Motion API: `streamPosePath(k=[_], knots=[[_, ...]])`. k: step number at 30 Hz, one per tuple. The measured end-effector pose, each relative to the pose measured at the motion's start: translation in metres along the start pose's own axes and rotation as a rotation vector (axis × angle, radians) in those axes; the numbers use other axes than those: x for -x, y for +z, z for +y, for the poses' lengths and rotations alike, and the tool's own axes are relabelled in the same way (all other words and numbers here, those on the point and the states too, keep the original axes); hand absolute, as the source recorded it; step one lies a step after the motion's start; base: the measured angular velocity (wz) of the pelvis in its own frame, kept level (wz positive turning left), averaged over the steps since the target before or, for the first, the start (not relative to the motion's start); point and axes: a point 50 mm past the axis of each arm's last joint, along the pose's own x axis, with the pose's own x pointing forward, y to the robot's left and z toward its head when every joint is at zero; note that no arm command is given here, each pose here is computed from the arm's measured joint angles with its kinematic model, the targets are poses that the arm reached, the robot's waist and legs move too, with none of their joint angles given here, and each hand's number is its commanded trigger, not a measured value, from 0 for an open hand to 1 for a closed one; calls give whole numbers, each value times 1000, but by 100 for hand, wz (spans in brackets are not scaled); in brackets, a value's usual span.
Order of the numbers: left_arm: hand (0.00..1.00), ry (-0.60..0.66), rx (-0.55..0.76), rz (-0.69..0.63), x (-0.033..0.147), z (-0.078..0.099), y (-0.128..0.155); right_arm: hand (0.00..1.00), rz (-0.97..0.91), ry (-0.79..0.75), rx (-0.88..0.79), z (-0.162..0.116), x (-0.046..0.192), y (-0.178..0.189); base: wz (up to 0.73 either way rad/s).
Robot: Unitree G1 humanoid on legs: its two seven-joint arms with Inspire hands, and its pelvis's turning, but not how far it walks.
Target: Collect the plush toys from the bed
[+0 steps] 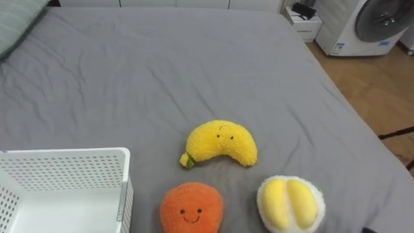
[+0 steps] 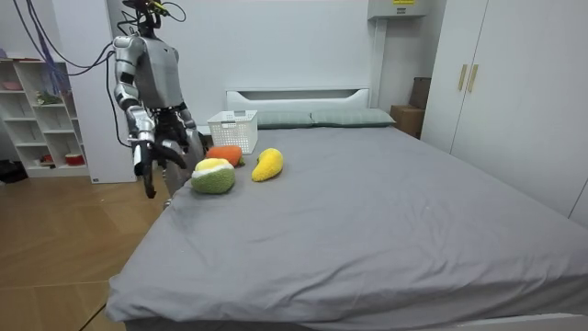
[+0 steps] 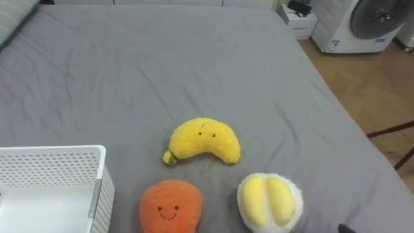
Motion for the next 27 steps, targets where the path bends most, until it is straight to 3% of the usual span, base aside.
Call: streamPosePath(k=[8,15,22,27], knots=[[0,-38,-8,-12,1,-4,2,0,-367,105,152,32,23,60,1],[0,-53,-34,-19,1,-8,2,0,-585,233,450,69,48,67,0],[0,-58,-52,-30,1,-9,5,0,-582,370,686,85,53,47,4],[0,-61,-52,-14,1,-9,5,0,-351,483,823,75,40,5,1]])
